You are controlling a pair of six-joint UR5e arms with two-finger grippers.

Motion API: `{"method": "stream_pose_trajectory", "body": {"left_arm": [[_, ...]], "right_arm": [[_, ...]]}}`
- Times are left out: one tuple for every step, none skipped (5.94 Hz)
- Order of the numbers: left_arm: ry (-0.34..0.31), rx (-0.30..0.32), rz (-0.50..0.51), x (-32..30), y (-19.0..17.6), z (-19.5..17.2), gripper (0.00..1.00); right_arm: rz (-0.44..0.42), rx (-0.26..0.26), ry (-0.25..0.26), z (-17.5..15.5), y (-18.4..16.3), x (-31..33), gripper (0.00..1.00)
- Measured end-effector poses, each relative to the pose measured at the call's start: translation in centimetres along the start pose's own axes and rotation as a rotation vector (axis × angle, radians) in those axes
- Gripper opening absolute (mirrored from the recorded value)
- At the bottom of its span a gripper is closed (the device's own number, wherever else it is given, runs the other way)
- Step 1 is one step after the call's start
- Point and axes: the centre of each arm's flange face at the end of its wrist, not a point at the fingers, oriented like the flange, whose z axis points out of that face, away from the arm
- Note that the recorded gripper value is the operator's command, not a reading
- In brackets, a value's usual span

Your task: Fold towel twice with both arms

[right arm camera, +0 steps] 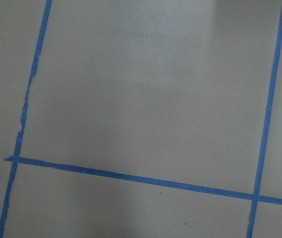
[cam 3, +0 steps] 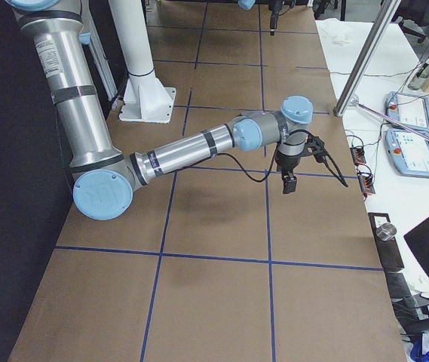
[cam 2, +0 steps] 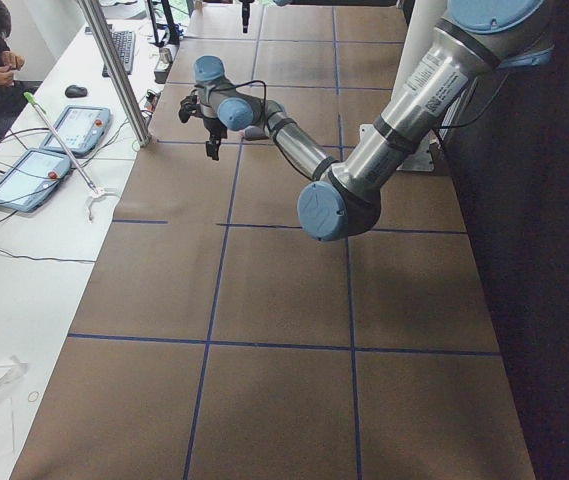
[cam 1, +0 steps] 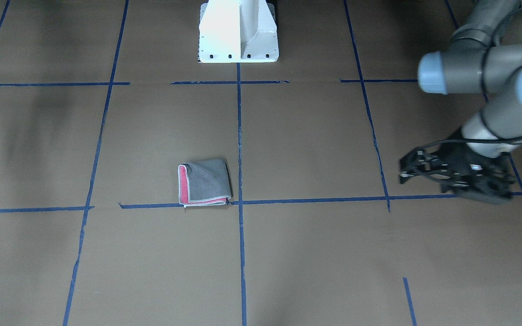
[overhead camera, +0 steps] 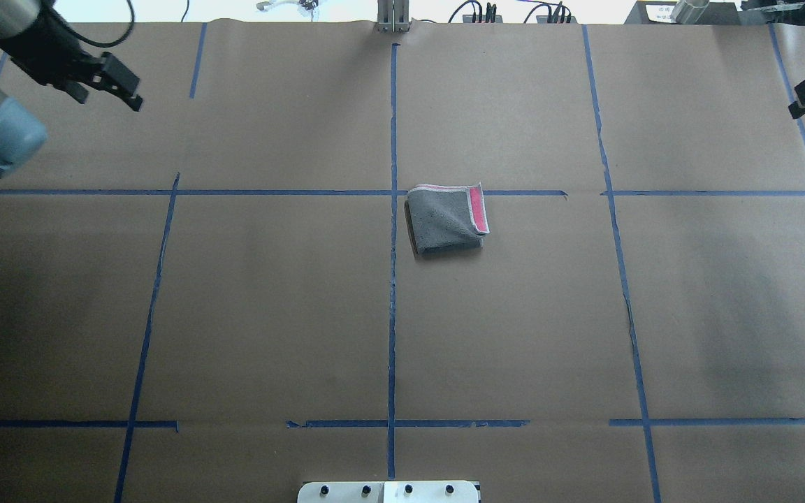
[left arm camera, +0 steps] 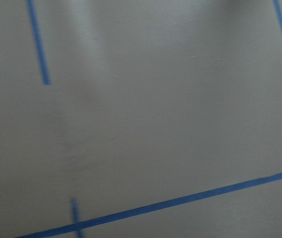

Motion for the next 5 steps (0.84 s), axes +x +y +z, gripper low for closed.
{"method": "stream_pose_trajectory", "body": {"left_arm": [[-0.032, -0.05, 0.005, -6.3, 1.1, -1.3, 1.0], [-0.06, -0.096, 0.018, -12.3, 1.9, -3.1, 1.0], [-0.075, -0.122, 0.008, -18.9, 2.7, -4.9, 1.0], [-0.08, -0.142, -0.02, -25.7, 4.3, -5.8, 1.0], [-0.078, -0.155, -0.057, -31.3, 7.0, -6.1, 1.0]], "right_arm": [[-0.014, -0.04, 0.013, -2.0, 1.2, 0.3, 1.0], [-0.012, -0.063, 0.016, -2.7, 2.0, 0.5, 1.0], [-0.005, -0.077, 0.017, -2.5, 2.4, 0.9, 1.0], [0.006, -0.091, 0.016, -1.8, 3.1, 1.6, 1.0], [0.024, -0.111, 0.018, -0.8, 4.2, 2.6, 1.0]]}}
